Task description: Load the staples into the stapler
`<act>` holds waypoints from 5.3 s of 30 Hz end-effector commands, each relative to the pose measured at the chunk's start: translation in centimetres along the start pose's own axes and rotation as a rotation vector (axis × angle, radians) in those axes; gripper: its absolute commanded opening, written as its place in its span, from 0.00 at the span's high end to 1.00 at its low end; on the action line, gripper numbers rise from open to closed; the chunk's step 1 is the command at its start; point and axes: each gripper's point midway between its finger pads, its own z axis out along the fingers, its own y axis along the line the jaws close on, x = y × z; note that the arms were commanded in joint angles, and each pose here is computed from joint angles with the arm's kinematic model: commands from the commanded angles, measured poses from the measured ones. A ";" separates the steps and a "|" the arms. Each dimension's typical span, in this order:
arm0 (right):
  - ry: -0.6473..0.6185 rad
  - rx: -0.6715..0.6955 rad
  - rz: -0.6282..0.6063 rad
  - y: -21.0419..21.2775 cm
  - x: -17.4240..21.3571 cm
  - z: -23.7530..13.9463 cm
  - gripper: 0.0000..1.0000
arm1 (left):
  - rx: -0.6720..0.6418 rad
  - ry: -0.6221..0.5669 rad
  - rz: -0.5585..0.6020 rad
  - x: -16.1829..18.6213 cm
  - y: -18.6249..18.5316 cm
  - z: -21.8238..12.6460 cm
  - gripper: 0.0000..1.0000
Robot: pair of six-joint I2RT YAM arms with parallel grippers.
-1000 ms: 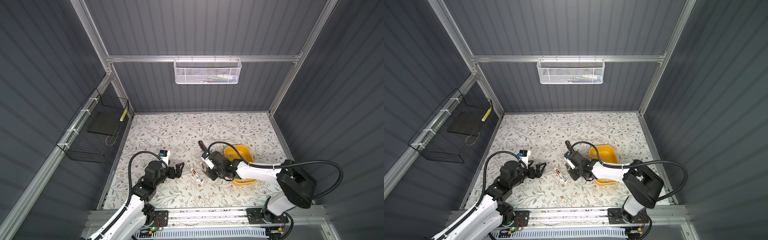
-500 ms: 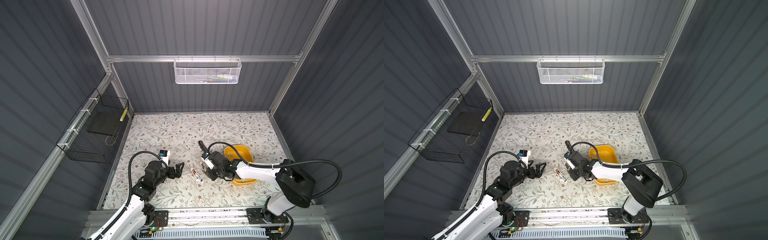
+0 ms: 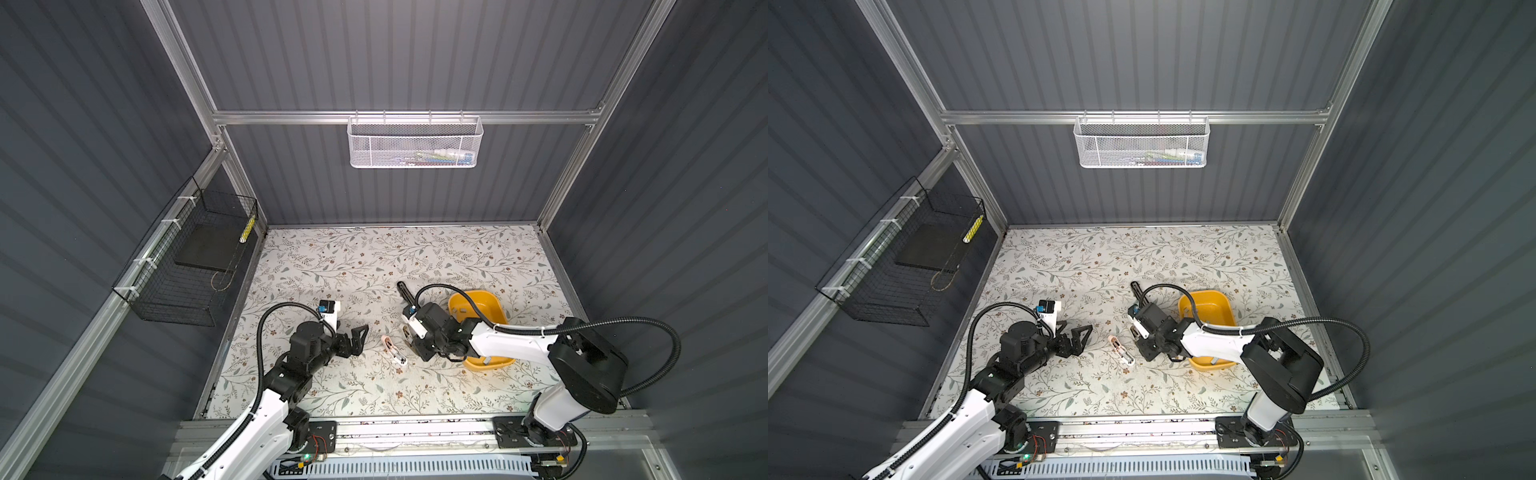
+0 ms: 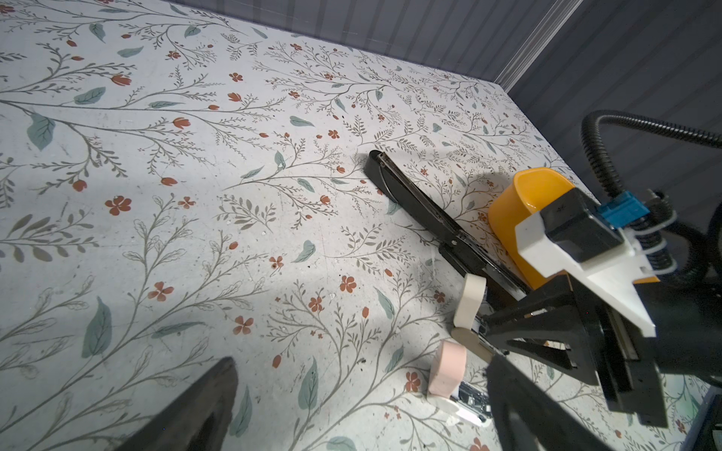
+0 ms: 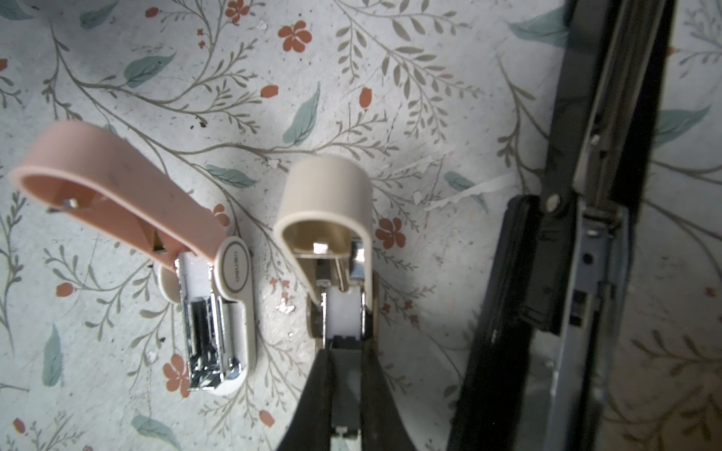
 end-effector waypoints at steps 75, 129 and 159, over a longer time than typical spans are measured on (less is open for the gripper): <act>0.025 0.016 0.050 0.4 0.6 0.7 0.90 | 0.008 -0.002 0.015 0.1 -0.1 0.0 0.00; 0.114 0.121 0.046 0.5 4.2 1.2 0.76 | 0.007 -0.001 0.014 0.1 -0.1 0.1 0.00; -0.060 0.149 0.034 0.9 -1.0 -3.0 0.72 | 0.011 0.001 0.014 0.1 -0.1 0.0 0.00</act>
